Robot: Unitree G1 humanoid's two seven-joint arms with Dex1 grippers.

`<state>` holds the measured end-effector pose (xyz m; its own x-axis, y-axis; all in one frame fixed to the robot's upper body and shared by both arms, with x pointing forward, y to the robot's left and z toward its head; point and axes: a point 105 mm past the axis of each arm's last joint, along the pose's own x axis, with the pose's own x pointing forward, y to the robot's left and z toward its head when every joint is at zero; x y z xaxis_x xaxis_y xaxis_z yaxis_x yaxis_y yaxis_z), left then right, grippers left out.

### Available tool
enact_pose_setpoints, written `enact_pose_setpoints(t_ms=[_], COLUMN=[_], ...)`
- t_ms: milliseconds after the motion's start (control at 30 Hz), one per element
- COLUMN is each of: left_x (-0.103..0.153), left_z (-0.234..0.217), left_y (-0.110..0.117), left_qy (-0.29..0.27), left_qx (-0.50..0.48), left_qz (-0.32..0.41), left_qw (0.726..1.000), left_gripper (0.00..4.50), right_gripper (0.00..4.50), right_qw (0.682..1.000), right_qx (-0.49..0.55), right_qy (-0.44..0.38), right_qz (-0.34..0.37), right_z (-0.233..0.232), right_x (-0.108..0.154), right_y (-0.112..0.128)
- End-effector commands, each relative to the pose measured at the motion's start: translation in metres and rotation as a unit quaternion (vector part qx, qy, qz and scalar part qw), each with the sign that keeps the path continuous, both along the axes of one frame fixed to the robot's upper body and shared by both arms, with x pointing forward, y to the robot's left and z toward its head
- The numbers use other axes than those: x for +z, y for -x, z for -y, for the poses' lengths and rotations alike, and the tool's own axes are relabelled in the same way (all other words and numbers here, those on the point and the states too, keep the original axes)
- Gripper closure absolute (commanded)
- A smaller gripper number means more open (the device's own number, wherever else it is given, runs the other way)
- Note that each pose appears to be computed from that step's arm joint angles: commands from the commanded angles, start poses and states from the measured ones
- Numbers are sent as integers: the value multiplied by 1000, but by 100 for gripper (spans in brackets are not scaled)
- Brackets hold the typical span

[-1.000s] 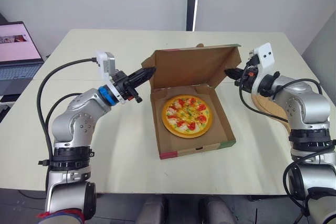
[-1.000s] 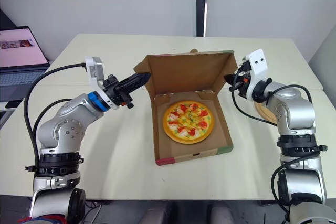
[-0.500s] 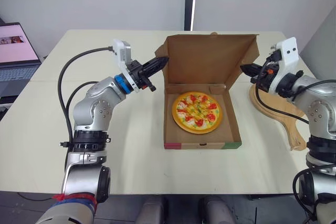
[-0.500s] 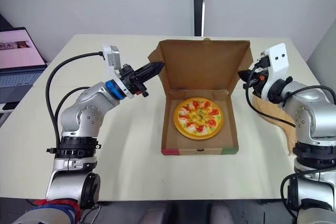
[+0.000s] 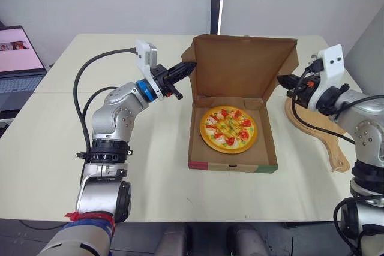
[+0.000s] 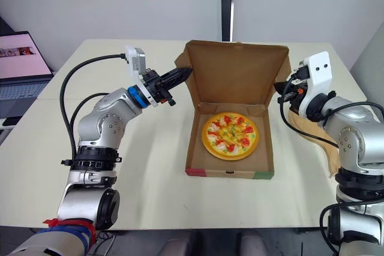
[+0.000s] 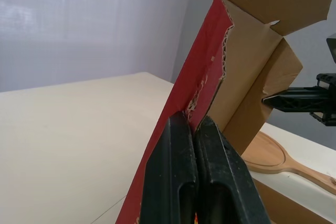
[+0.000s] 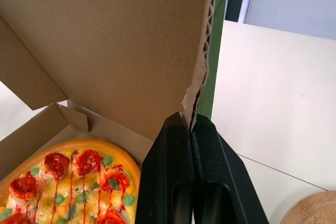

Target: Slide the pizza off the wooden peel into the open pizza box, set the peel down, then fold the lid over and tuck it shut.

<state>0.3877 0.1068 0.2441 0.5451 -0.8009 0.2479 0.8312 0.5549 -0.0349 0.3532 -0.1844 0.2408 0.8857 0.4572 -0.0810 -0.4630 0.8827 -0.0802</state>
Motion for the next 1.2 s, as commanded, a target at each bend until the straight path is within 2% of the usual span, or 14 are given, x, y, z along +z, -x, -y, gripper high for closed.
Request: enact_pose_setpoints(t_ms=[33,400,700,1100,1200], left_x=[14,15,4,-2,-6], left_z=[8,6,5,-9,-9], left_y=[12,35,48,65,69], left_qy=[-18,-14,-4,6,2], left_qx=[6,96,105,118,110], left_qz=[48,67,39,69,71], left_qw=[999,993,994,991,991], left_gripper=[450,450,450,450,388], right_gripper=[447,447,447,447,450], right_qw=[999,998,999,999,999], right_qx=[39,39,43,34,34], right_qy=[-2,-29,-30,-32,-33], right_qz=[31,32,14,16,17], right_z=[-20,-32,-40,-37,-37], right_x=[13,18,5,1,1], right_y=[9,14,26,22,21])
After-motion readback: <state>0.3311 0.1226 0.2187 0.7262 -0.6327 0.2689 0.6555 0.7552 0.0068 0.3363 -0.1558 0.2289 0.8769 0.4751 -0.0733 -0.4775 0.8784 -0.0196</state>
